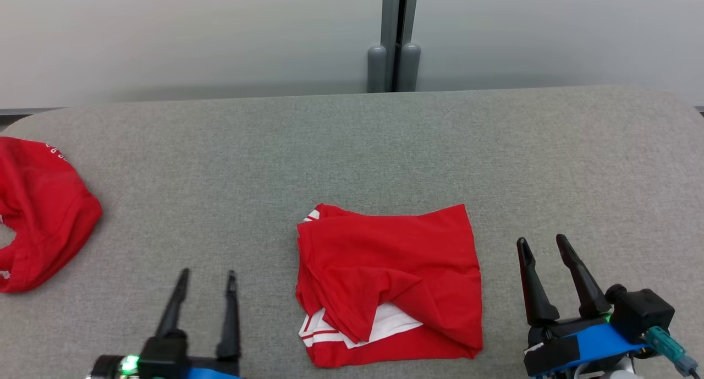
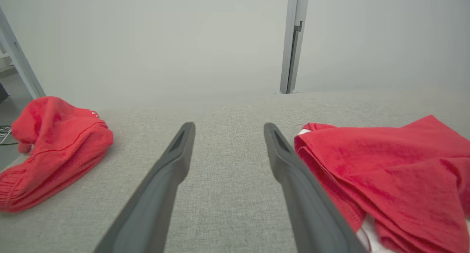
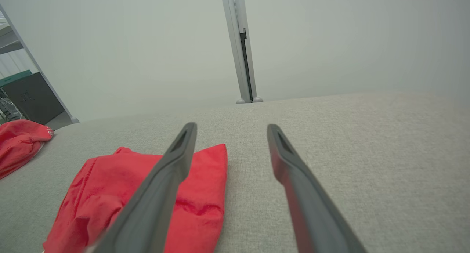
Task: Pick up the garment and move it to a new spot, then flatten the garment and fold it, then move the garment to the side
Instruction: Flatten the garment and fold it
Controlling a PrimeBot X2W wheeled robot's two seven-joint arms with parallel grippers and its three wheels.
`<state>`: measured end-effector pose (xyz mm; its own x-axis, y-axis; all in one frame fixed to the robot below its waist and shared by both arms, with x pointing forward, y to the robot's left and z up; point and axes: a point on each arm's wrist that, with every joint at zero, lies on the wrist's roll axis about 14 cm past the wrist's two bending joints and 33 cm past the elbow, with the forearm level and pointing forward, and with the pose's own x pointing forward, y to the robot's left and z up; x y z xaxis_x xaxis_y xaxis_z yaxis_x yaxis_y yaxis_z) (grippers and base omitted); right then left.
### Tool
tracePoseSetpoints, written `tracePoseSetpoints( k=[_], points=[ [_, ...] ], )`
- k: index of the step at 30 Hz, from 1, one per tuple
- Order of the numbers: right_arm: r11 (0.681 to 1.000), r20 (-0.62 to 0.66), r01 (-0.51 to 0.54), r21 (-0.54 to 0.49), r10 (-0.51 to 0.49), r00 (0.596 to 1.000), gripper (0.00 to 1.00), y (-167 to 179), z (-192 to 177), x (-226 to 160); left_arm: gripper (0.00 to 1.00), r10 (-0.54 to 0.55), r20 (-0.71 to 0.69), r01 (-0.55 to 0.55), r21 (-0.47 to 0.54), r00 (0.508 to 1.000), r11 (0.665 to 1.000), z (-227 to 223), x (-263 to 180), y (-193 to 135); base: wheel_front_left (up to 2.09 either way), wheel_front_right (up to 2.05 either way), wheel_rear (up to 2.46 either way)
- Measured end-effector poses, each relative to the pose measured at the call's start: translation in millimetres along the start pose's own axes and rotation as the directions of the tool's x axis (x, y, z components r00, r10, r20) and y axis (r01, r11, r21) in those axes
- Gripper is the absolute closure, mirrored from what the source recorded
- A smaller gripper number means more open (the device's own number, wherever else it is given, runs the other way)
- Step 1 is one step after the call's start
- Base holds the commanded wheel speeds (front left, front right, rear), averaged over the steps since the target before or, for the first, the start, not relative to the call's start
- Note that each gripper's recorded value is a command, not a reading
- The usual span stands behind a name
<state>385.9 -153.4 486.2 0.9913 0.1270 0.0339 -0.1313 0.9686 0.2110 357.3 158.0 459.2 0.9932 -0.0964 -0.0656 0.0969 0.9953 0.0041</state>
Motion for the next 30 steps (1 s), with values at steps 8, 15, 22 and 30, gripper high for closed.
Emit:
tracePoseSetpoints(
  k=[8,15,22,30],
  points=[
    [1.0,-0.005,0.001,-0.008,-0.002,1.0,0.0,-1.2,-1.2,1.5,0.0,-0.211,-0.061,0.21,-0.023,0.976,0.977,-19.4,-4.5,-60.5,0.0,0.0,0.0],
    [1.0,-0.009,0.023,-0.008,-0.023,1.0,0.0,-7.6,-2.0,-2.5,0.0,-0.356,-0.17,0.346,-0.089,0.919,0.934,-47.1,-21.0,-106.6,0.0,0.0,0.0],
    [0.999,-0.012,0.044,-0.007,-0.044,0.999,0.0,-14.4,-3.0,-4.4,0.0,-0.455,-0.268,0.421,-0.175,0.849,0.89,-68.3,-36.9,-135.1,0.0,0.0,0.0],
    [0.998,-0.01,0.062,0.0,-0.062,0.998,0.0,-19.6,-2.6,-4.8,0.0,-0.537,-0.324,0.485,-0.23,0.779,0.844,-84.2,-45.8,-159.1,0.0,0.0,0.0]
  ],
)
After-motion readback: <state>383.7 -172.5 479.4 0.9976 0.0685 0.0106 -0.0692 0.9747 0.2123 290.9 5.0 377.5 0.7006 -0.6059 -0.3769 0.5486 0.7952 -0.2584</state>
